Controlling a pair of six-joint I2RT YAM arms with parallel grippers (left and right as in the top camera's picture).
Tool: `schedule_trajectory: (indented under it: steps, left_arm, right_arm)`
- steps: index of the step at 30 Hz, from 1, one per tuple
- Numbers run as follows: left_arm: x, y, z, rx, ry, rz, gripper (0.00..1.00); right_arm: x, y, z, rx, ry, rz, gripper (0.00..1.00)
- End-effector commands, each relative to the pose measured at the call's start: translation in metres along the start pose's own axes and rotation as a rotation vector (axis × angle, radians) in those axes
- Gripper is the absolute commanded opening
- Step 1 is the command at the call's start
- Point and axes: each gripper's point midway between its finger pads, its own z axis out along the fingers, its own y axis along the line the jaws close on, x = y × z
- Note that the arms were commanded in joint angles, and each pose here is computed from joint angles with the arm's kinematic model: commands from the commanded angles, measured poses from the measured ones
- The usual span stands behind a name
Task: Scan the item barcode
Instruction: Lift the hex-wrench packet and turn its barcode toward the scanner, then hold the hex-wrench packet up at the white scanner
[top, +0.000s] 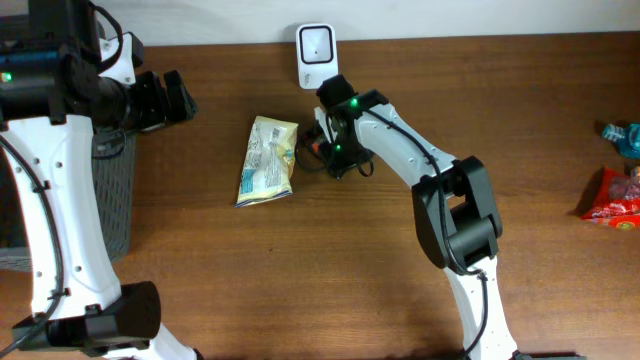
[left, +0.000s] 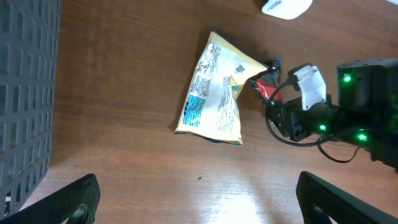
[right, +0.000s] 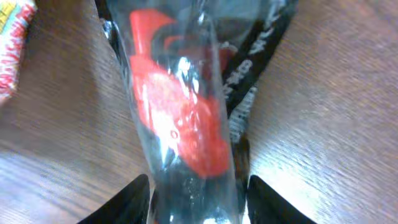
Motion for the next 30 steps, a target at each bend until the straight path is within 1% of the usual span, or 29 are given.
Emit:
schedule_trajectory:
  steps: [1, 3, 5, 6, 9, 11, 15, 17, 18, 19, 24, 30]
  left_arm:
    - [0.000, -0.001, -0.005, 0.003, -0.013, -0.006, 0.99]
    - [0.000, -0.001, -0.005, 0.002, -0.014, -0.006, 0.99]
    - [0.000, -0.001, -0.005, 0.002, -0.014, -0.005, 0.99]
    - [0.000, -0.001, -0.005, 0.002, -0.014, -0.006, 0.99]
    - [0.000, -0.001, -0.005, 0.002, -0.014, -0.006, 0.99]
    - [0.000, -0.001, -0.005, 0.002, -0.014, -0.006, 0.99]
    - [0.000, -0.001, -0.005, 0.002, -0.014, -0.006, 0.99]
    - [0.000, -0.001, -0.005, 0.002, -0.014, -0.006, 0.99]
    - [0.000, -0.001, -0.005, 0.002, -0.014, -0.005, 0.99]
    - [0.000, -0.001, -0.005, 0.002, -0.014, -0.006, 0.99]
    - [0.000, -0.002, -0.005, 0.003, -0.013, -0.005, 0.99]
    - [0.000, -0.001, -0.005, 0.002, -0.013, -0.005, 0.99]
  right_arm:
    - [-0.042, -0.001, -0.048, 0.047, -0.180, 0.030, 0.51]
    - [-0.058, -0.002, -0.047, 0.054, -0.241, -0.024, 0.51]
    - [-0.061, -0.002, -0.040, 0.065, -0.243, -0.124, 0.51]
    - [-0.060, -0.002, -0.034, 0.063, -0.232, -0.145, 0.51]
    - [-0.049, 0.005, -0.002, 0.004, -0.167, -0.146, 0.50]
    - [-0.042, 0.007, 0.010, -0.009, -0.133, -0.145, 0.50]
    - [-0.038, 0.015, 0.014, -0.012, -0.116, -0.161, 0.50]
    - [-0.035, 0.013, 0.021, -0.004, -0.102, -0.159, 0.45]
    - [-0.034, 0.011, 0.024, 0.003, -0.094, -0.154, 0.44]
    - [-0.033, 0.007, 0.028, 0.022, -0.086, -0.143, 0.37]
    - [-0.037, 0.003, 0.026, 0.038, -0.103, -0.009, 0.31]
    - [-0.059, 0.002, -0.001, 0.054, -0.166, 0.036, 0.31]
